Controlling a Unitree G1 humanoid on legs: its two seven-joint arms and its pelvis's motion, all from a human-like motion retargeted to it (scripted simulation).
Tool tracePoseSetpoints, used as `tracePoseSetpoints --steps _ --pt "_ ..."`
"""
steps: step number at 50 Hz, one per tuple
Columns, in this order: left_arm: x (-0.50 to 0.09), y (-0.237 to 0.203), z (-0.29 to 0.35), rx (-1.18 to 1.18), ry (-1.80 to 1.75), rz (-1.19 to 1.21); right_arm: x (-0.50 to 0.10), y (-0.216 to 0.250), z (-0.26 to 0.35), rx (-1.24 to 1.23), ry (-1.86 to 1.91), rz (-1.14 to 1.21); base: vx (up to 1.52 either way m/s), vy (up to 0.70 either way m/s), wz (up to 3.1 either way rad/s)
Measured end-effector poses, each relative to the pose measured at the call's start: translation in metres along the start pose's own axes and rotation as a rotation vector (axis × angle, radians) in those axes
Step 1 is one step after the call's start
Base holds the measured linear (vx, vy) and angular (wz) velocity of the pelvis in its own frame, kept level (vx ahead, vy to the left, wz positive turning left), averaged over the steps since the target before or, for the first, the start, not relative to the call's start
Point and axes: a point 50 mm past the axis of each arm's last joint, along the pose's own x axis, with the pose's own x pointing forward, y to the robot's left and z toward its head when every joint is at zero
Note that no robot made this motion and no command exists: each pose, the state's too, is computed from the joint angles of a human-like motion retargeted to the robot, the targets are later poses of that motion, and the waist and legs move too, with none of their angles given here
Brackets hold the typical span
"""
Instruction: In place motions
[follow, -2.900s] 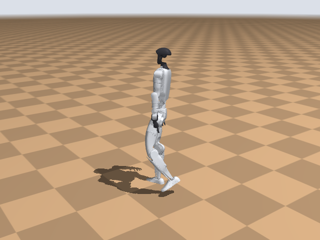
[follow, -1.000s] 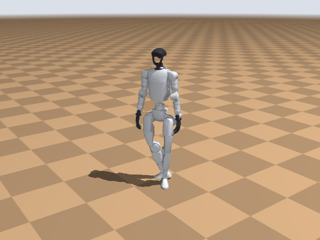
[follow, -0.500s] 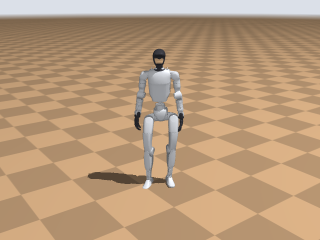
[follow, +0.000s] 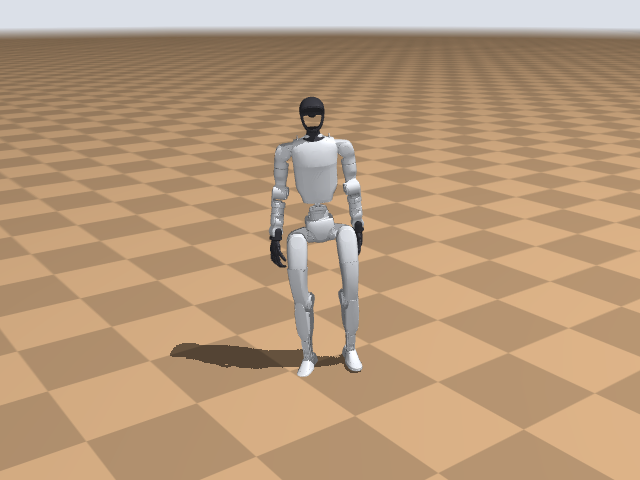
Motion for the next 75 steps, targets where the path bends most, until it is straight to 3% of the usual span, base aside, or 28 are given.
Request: tracePoseSetpoints --steps 10,20,30,41,50,62,75 --pt "-0.001 -0.003 0.023 0.063 -0.069 0.023 0.0 -0.009 -0.001 -0.003 0.017 -0.037 -0.04 0.1 -2.16" --pt "-0.007 0.018 0.046 0.026 -0.129 0.03 -0.001 -0.021 0.058 -0.072 -0.15 -0.079 -0.26 0.13 -2.32" --pt "-0.007 0.044 0.001 0.014 0.003 0.109 0.001 -0.011 0.034 -0.037 -0.063 -0.041 -0.33 0.04 -2.9" --pt "-0.005 0.027 0.019 0.04 -0.044 0.092 -0.003 -0.035 0.001 0.336 0.032 -0.117 -0.25 -0.06 -2.77" --pt "-0.01 0.02 0.066 0.071 -0.194 0.098 -0.005 -0.014 -0.028 0.607 0.161 -0.091 -0.03 -0.28 -1.38" --pt "-0.01 -0.005 0.079 0.138 -0.279 0.038 -0.004 0.01 -0.03 0.373 0.205 -0.001 0.16 -0.2 -1.33" --pt "-0.005 -0.009 0.057 0.109 -0.198 0.01 -0.002 -0.025 0.062 0.066 -0.125 0.006 0.11 -0.06 -1.38"
